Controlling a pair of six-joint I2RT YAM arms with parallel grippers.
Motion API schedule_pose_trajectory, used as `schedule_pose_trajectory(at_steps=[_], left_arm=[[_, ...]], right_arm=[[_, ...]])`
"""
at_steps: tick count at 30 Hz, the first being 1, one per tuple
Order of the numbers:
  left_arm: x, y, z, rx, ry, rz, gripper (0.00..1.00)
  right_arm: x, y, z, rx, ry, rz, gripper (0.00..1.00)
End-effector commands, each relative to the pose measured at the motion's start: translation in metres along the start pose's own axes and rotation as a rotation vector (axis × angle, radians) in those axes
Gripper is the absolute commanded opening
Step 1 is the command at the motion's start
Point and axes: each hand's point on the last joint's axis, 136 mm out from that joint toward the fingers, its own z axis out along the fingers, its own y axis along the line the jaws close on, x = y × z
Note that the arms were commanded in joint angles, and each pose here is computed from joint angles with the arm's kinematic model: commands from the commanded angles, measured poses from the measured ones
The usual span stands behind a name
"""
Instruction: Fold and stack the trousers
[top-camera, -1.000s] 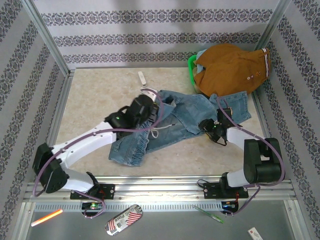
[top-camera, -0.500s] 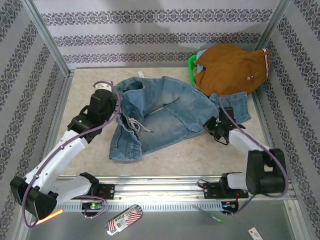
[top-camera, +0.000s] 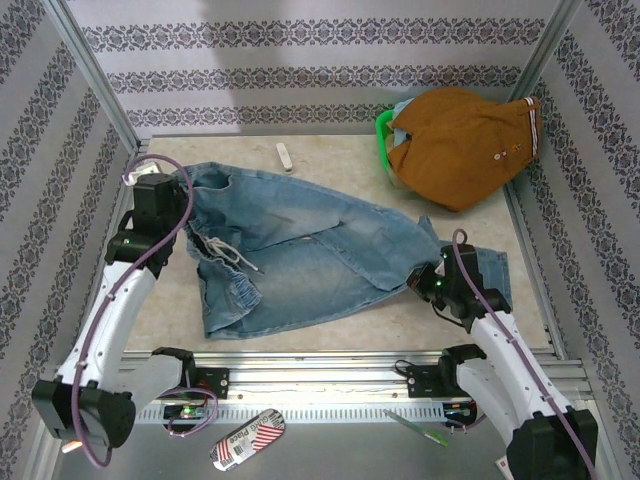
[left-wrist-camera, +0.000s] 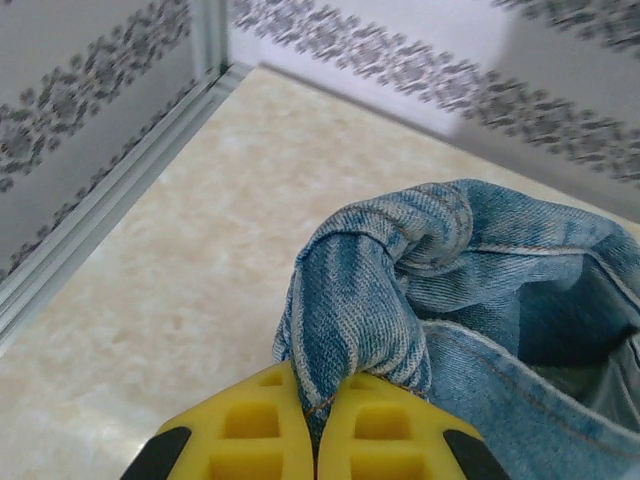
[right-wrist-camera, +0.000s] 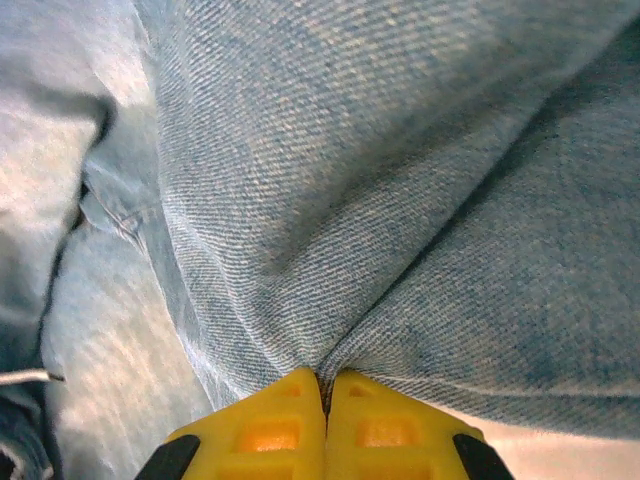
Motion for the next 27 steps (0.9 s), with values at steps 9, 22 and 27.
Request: schedule_pose_trajectory(at_steps=[9, 22, 27], left_arm=[[-0.018, 0.069, 0.063, -0.224, 0.078, -0.156, 0.00], [-0.004, 0.093, 0.167, -0.301, 0.243, -0.097, 0.11], [-0.016, 0.086, 0.172, -0.257, 0.290, -0.109, 0.91]], right_arm=[[0.053, -0.003, 0.015, 0.015, 0.124, 0.006, 0.00], [0.048, 0.064, 0.032, -0.079, 0.166, -0.102, 0.00], [0.041, 0.073, 0.028, -0.086, 0.139, -0.134, 0.06]])
